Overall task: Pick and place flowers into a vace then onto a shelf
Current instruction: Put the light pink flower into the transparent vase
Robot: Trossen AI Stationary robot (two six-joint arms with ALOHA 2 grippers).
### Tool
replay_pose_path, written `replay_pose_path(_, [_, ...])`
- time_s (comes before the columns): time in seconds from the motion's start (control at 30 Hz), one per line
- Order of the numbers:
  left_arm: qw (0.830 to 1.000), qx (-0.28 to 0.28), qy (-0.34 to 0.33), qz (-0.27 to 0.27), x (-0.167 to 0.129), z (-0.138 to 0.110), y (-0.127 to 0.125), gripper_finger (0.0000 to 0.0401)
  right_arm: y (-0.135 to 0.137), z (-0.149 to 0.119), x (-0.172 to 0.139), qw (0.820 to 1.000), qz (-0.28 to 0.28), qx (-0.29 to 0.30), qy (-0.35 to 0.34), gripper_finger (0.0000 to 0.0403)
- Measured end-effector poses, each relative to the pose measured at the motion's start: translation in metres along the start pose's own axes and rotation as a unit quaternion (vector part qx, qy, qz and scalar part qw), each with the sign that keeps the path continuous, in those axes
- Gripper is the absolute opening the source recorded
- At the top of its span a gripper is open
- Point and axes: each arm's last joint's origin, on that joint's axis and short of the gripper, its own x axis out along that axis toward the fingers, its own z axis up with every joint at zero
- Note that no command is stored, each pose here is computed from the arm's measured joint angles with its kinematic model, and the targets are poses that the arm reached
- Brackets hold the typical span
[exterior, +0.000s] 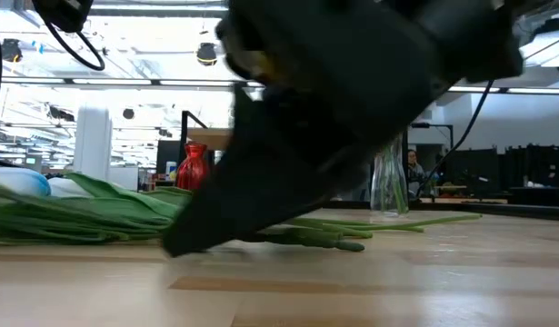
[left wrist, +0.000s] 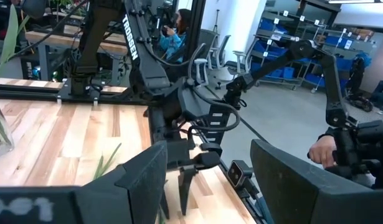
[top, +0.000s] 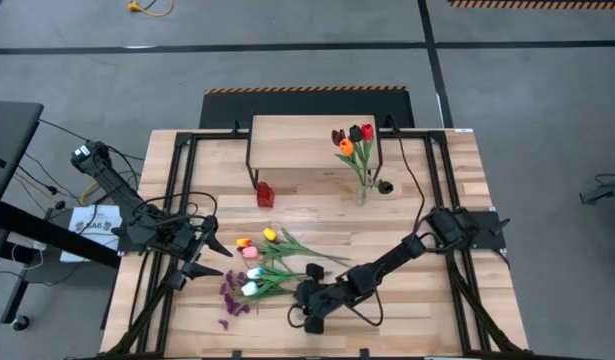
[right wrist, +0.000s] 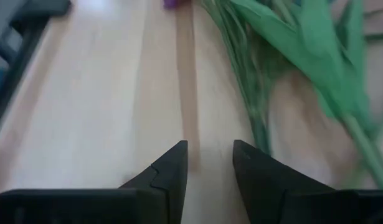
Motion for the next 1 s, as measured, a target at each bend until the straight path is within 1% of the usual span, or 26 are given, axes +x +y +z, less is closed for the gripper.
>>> replay_pose_path(0.13, [1.0,0.0,-0.001,0.0,0.0,0.0,0.0,0.0222,-0.002,-0.005,0.008,1.0,-0.002,0.005,0.004,0.0121])
replay_pose_path(0.37, [1.0,-0.001,-0.001,0.0,0.0,0.0,0.0,0.0222,-0.002,-0.002,0.006,1.0,-0.002,-0.007,-0.002,0.0116])
replay_pose_path(0.67, [1.0,0.0,-0.001,0.0,0.0,0.0,0.0,0.0222,-0.002,-0.003,0.006,1.0,-0.002,-0.014,-0.004,0.0059])
replay_pose_path(0.8, [1.0,0.0,0.001,0.0,0.0,0.0,0.0,0.0222,-0.001,-0.003,0.007,1.0,0.002,-0.013,-0.009,0.0042])
replay_pose_path(0.87, [1.0,0.0,0.001,0.0,0.0,0.0,0.0,0.0222,0.002,-0.002,0.005,1.0,0.005,-0.027,-0.013,0.0038])
replay_pose_path(1.0, [1.0,0.0,0.001,0.0,0.0,0.0,0.0,0.0222,0.008,0.002,-0.001,0.996,0.019,-0.078,-0.023,0.0036])
